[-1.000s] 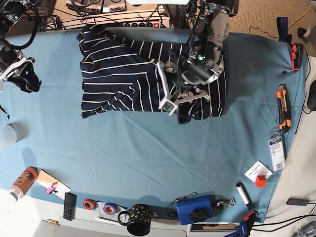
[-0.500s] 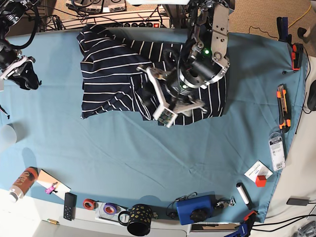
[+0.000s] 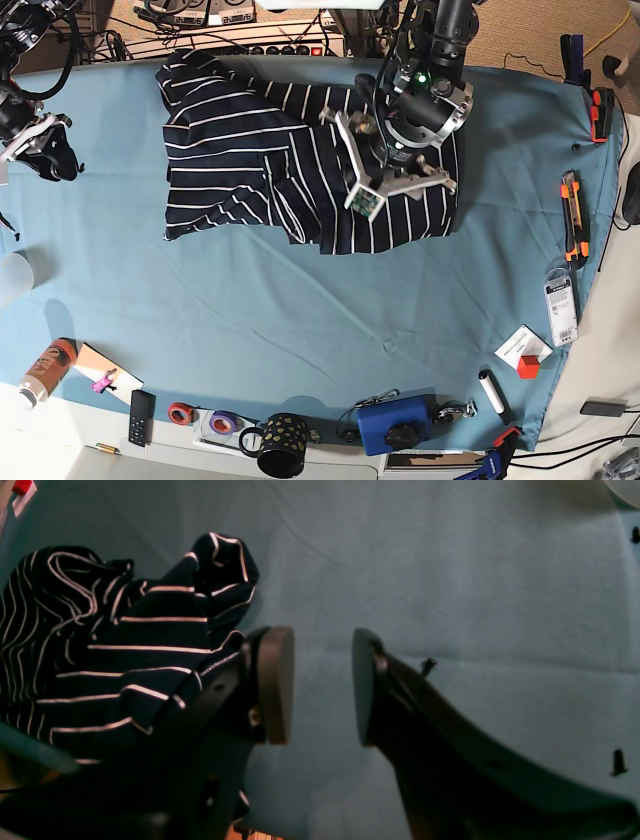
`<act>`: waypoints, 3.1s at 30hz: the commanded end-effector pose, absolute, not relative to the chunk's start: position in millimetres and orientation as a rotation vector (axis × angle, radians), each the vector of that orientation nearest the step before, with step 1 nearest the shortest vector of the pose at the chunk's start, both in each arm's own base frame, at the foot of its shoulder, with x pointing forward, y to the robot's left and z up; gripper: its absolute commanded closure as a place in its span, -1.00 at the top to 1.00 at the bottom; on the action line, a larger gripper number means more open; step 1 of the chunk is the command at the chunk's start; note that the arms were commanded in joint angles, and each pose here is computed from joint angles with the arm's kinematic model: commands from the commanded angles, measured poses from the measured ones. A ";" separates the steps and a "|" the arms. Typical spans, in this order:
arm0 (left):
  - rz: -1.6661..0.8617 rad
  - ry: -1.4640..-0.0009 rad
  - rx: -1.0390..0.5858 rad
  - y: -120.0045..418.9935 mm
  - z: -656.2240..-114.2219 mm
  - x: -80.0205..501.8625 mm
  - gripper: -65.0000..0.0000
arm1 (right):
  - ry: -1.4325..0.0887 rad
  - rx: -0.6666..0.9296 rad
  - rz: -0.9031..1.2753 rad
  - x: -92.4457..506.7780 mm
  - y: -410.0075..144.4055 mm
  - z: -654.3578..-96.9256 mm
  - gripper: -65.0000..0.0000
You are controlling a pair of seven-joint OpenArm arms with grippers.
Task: Layout the t-shirt on the table in an organized manner, then fold the t-shirt properly
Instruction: 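Fold the held end over the strip toward the right gripper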
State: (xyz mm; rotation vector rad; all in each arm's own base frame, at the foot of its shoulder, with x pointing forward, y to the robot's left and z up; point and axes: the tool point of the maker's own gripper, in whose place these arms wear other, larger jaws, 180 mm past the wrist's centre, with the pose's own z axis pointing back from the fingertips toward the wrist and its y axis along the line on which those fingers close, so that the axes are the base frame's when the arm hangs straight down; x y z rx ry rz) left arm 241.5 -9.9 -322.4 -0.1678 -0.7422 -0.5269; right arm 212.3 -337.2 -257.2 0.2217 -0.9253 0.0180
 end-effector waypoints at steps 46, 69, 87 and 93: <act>-1.099 -1.020 0.117 -42.2 -340.8 220.4 0.00 | -0.978 0.191 0.039 219.3 -342.5 -241.1 -0.38; -0.983 -1.006 0.086 -36.6 -332.4 231.5 -1.00 | -0.979 0.191 0.039 219.4 -342.5 -241.0 -0.38; -1.078 -0.778 -0.134 -52.3 -355.2 154.2 -1.00 | -0.980 0.192 0.039 219.5 -342.5 -240.8 -0.38; -1.063 -0.788 -0.142 -52.5 -349.8 151.8 -1.00 | -0.985 0.192 0.039 220.0 -342.5 -240.1 -0.38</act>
